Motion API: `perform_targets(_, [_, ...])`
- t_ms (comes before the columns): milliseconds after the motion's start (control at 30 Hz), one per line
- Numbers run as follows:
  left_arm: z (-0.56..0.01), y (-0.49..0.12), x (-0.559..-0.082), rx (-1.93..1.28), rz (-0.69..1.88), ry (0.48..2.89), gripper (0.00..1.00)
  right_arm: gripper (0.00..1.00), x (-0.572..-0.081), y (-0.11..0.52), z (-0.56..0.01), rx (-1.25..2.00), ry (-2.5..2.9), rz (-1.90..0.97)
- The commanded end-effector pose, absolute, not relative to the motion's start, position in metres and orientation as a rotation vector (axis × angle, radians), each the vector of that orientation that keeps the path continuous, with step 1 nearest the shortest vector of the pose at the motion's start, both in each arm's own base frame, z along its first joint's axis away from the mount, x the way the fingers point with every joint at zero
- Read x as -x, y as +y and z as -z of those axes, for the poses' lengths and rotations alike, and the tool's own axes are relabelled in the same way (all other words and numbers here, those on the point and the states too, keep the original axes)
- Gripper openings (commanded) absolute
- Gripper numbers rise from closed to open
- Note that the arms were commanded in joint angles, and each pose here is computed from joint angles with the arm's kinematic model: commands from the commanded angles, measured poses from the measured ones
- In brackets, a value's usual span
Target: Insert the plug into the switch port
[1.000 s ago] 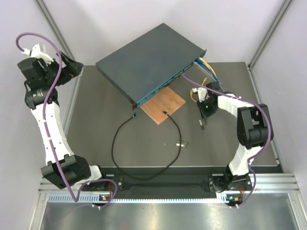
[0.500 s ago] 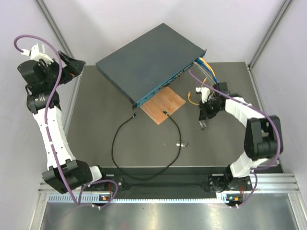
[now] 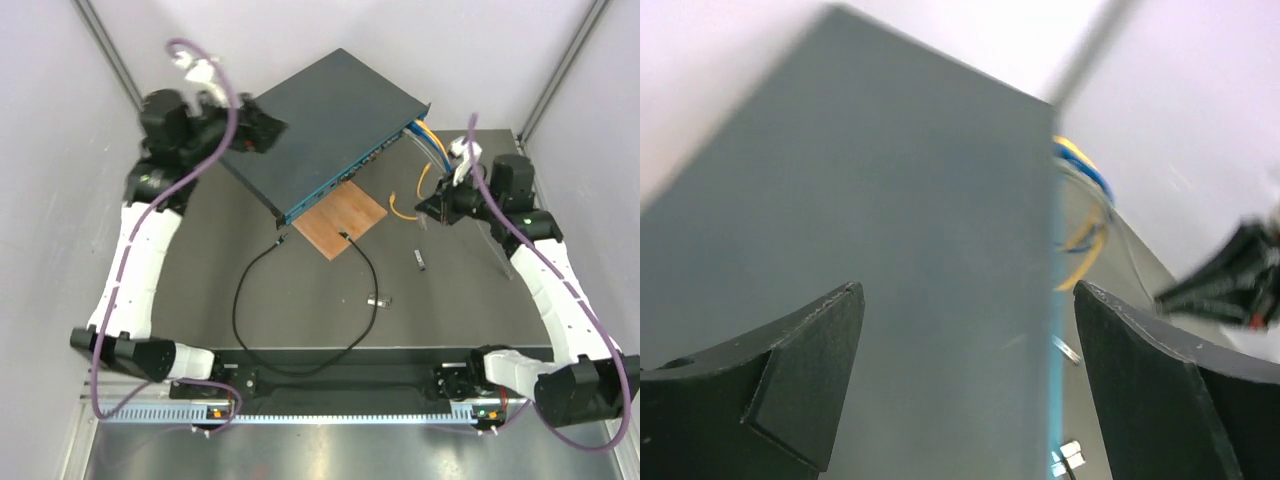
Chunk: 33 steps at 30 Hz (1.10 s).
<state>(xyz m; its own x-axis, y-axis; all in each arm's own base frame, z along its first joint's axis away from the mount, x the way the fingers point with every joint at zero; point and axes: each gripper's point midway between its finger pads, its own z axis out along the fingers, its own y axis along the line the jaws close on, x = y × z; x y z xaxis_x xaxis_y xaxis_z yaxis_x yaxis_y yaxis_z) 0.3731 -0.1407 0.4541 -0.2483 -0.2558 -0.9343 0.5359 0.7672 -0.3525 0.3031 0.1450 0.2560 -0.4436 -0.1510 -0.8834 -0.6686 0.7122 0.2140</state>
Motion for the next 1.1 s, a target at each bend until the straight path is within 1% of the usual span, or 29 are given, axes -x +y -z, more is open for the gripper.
perform_targets(0, [-0.453,-0.209,-0.371,-0.454,0.702,1.649,0.90,0.00,-0.321,0.143,-0.341,0.417,1.787,-0.750])
perform_targets(67, [-0.452,-0.241,-0.363,-0.536,0.710,1.635,0.90,0.00,-0.327,0.133,-0.358,0.263,1.773,-0.813])
perform_targets(100, [-0.441,-0.275,-0.353,-0.601,0.755,1.648,0.89,0.00,-0.329,0.130,-0.371,0.230,1.727,-0.825])
perform_targets(133, [-0.434,-0.302,-0.346,-0.633,0.771,1.654,0.89,0.00,-0.328,0.123,-0.378,0.132,1.716,-0.867])
perform_targets(167, [-0.437,-0.301,-0.348,-0.616,0.768,1.649,0.89,0.00,-0.326,0.121,-0.390,0.097,1.681,-0.885])
perform_targets(200, [-0.427,-0.327,-0.338,-0.652,0.802,1.663,0.89,0.00,-0.325,0.122,-0.399,0.080,1.633,-0.900])
perform_targets(267, [-0.423,-0.347,-0.334,-0.646,0.789,1.664,0.88,0.00,-0.315,0.116,-0.418,-0.015,1.561,-0.923])
perform_targets(300, [-0.415,-0.369,-0.325,-0.673,0.801,1.669,0.88,0.00,-0.313,0.115,-0.418,-0.043,1.547,-0.935])
perform_targets(367, [-0.418,-0.385,-0.323,-0.670,0.782,1.657,0.88,0.00,-0.301,0.114,-0.433,-0.077,1.485,-0.960])
perform_targets(400, [-0.407,-0.403,-0.317,-0.705,0.796,1.673,0.88,0.00,-0.300,0.111,-0.434,-0.104,1.477,-0.957])
perform_targets(433, [-0.413,-0.408,-0.313,-0.705,0.814,1.668,0.88,0.00,-0.298,0.110,-0.436,-0.112,1.471,-0.955])
perform_targets(567, [-0.401,-0.439,-0.292,-0.749,0.935,1.697,0.88,0.00,-0.293,0.105,-0.434,-0.131,1.461,-0.926])
perform_targets(733, [-0.390,-0.457,-0.273,-0.795,0.992,1.705,0.87,0.00,-0.289,0.106,-0.427,-0.128,1.460,-0.935])
perform_targets(867, [-0.392,-0.471,-0.257,-0.827,1.002,1.666,0.86,0.00,-0.287,0.106,-0.427,-0.125,1.437,-0.945])
perform_targets(967, [-0.394,-0.474,-0.263,-0.802,0.962,1.654,0.81,0.00,-0.285,0.108,-0.427,-0.128,1.434,-0.961])
perform_targets(1067, [-0.392,-0.472,-0.276,-0.758,0.898,1.662,0.73,0.00,-0.283,0.109,-0.426,-0.130,1.438,-0.973])
